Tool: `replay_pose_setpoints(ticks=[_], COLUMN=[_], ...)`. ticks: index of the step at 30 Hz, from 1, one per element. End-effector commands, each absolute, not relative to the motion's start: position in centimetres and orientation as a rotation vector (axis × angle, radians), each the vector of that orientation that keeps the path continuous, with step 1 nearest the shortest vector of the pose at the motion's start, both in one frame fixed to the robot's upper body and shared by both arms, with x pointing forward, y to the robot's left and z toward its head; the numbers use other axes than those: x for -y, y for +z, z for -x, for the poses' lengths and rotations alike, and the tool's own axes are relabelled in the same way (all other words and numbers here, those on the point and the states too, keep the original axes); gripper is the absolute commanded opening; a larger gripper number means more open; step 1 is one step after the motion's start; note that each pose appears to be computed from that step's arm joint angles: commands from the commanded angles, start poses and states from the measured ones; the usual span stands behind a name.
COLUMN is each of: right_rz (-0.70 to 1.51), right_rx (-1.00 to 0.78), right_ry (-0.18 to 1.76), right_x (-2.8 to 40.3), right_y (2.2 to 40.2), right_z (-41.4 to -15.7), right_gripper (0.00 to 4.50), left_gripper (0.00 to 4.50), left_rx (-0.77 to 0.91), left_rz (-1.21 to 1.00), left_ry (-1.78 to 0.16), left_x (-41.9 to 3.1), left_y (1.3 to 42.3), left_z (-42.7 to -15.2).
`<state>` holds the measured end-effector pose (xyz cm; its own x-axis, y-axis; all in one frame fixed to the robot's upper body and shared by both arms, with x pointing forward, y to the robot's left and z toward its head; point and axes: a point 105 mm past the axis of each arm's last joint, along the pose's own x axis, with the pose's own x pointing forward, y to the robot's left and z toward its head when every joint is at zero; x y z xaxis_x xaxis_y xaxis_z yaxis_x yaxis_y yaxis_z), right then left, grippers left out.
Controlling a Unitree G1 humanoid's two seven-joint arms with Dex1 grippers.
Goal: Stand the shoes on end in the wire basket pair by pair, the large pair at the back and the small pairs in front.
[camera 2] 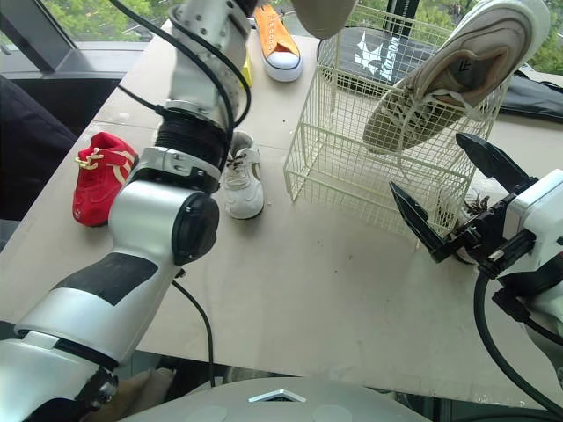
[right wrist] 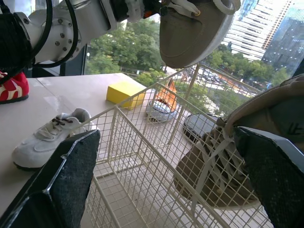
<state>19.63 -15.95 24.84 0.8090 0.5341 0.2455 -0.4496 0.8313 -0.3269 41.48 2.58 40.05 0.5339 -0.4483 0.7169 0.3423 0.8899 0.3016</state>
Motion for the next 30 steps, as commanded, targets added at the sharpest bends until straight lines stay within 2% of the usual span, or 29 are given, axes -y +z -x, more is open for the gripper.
replay_pose_setpoints(ticks=[1, 5, 11, 14, 18, 21, 24, 30], right_rz=[0.271, 0.267, 0.264, 0.243, 0.153, 0.226, 0.279, 0.278], right_rx=[0.411, 0.410, 0.406, 0.358, 0.263, 0.252, 0.252, 0.171], right_ry=[0.518, 0.496, 0.436, 0.383, 0.421, 0.413, 0.492, 0.681], right_x=[15.4, 15.6, 16.1, 17.0, 17.5, 19.4, 21.2, 23.1], right_y=[25.9, 25.8, 25.7, 25.0, 24.5, 25.5, 27.6, 30.5], right_z=[-18.7, -18.5, -18.4, -18.3, -18.2, -19.2, -20.8, -22.0], right_gripper=[4.50, 4.50, 4.50, 4.50, 4.50, 4.50, 4.50, 4.50], left_gripper=[0.65, 0.65, 0.65, 0.65, 0.65, 0.65, 0.65, 0.65], left_rx=[1.016, 0.966, 0.882, 0.799, 0.716, 0.689, 0.662, 0.658], left_rz=[-0.102, -0.129, -0.206, -0.201, -0.183, -0.189, -0.194, -0.196], left_ry=[-0.468, -0.477, -0.469, -0.543, -0.596, -0.598, -0.605, -0.649], left_x=[-0.9, 1.8, 3.6, 4.7, 4.9, 4.8, 5.0, 5.2], left_y=[42.1, 39.7, 35.9, 33.4, 31.1, 30.2, 30.2, 30.2], left_z=[-39.7, -40.1, -40.9, -41.2, -41.7, -41.9, -42.1, -41.9])
